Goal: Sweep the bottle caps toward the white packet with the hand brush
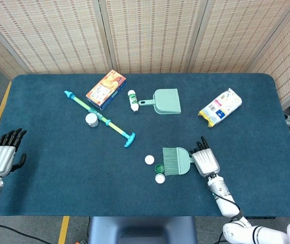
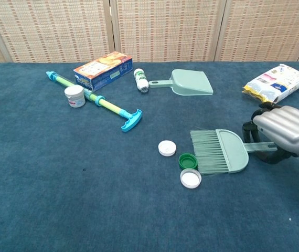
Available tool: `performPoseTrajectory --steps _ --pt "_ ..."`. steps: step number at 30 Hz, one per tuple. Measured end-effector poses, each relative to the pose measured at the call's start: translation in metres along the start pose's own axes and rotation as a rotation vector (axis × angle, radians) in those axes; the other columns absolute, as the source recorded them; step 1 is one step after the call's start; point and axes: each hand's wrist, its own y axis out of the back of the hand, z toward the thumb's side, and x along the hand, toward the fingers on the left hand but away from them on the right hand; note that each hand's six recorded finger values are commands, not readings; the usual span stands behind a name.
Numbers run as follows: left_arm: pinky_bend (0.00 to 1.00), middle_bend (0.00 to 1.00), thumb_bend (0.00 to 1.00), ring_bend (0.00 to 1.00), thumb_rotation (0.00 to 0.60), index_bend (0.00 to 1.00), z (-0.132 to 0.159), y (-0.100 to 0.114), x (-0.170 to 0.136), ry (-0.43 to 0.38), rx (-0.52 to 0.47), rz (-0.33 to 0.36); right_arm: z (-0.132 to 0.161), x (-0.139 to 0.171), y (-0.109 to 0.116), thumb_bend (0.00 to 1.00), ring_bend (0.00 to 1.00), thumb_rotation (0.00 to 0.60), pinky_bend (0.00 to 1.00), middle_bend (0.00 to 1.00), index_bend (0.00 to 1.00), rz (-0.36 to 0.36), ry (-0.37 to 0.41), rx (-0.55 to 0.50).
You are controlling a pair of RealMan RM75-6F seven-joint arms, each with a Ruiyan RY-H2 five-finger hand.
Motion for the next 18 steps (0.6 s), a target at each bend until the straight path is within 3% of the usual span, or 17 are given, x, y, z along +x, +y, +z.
performPoseTrajectory --steps 4,11,18 --pt "0.11 0.00 0.49 0.00 0.600 0.00 0.000 0.000 0.000 0.000 0.000 0.000 -0.002 0.001 0.014 0.38 0.24 0.600 0.08 0.60 0.84 -0.041 0.011 0.007" --pt "0.11 0.00 0.49 0.00 0.600 0.00 0.000 0.000 0.000 0.000 0.000 0.000 0.001 -0.001 0.031 0.39 0.26 0.600 0.09 0.62 0.88 -0.068 0.029 0.028" --pt "0.11 0.00 0.49 0.00 0.600 0.00 0.000 0.000 0.000 0.000 0.000 0.000 0.036 -0.010 0.060 0.39 0.27 0.600 0.09 0.63 0.89 -0.105 0.149 0.038"
